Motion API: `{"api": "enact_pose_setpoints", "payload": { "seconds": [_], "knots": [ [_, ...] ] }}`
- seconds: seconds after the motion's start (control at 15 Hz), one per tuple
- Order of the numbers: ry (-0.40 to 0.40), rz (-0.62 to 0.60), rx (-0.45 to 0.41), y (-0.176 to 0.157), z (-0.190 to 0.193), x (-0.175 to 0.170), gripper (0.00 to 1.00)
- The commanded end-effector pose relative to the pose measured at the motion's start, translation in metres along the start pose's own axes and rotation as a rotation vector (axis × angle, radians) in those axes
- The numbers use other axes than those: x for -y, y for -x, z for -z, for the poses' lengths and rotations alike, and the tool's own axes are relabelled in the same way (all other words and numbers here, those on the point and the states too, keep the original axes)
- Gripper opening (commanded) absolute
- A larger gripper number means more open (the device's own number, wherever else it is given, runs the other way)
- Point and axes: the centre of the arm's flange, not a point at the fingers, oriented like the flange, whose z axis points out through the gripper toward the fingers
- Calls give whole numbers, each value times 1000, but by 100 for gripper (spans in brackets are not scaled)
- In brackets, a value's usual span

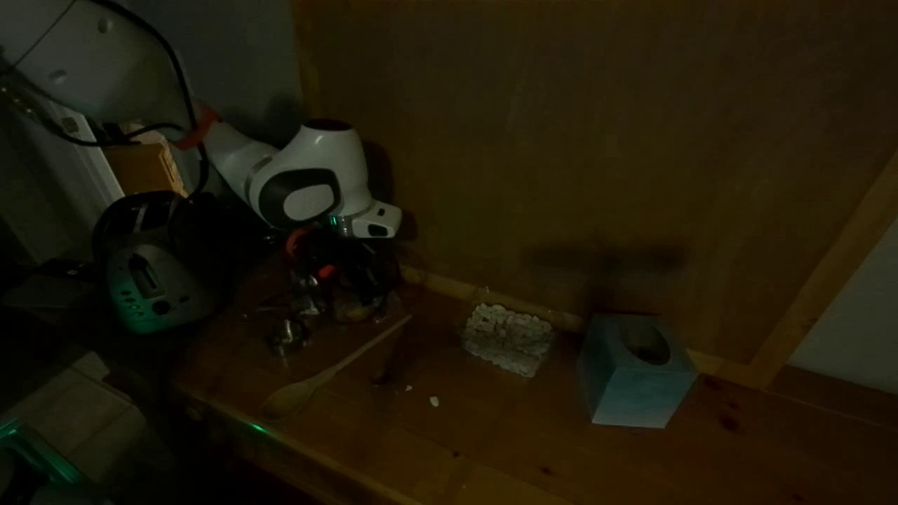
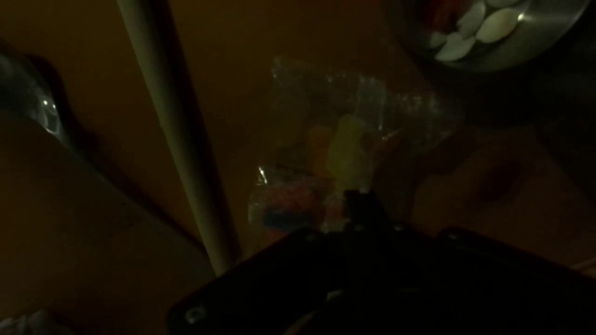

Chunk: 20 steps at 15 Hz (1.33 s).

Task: Pour the orange powder in the packet onto the spoon

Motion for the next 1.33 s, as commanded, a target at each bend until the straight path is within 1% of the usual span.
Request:
{"api": "enact_pose_setpoints", "payload": {
  "seconds": [0.0,0.07,0.27,0.33,0.4,0.47,0.6,0.67,0.73,0.8,0.87,1.27],
  "knots": [
    [-8,-30,35,-17,3,-4,4],
    [-15,-40,47,-20,7,-6,5],
    [-65,-95,101,-30,27,-15,2],
    [-91,-118,117,-34,36,-18,3],
    [-113,-139,129,-38,43,-21,2],
    [-135,-160,141,-41,49,-24,3],
    [-155,-189,149,-47,56,-29,3],
    [-152,-184,142,-46,55,-30,28],
    [-137,-171,129,-45,55,-30,29],
    [-116,-151,126,-42,50,-30,31],
    [-103,-131,126,-38,44,-29,36],
    [-83,-78,168,-24,13,-20,79]
  ]
}}
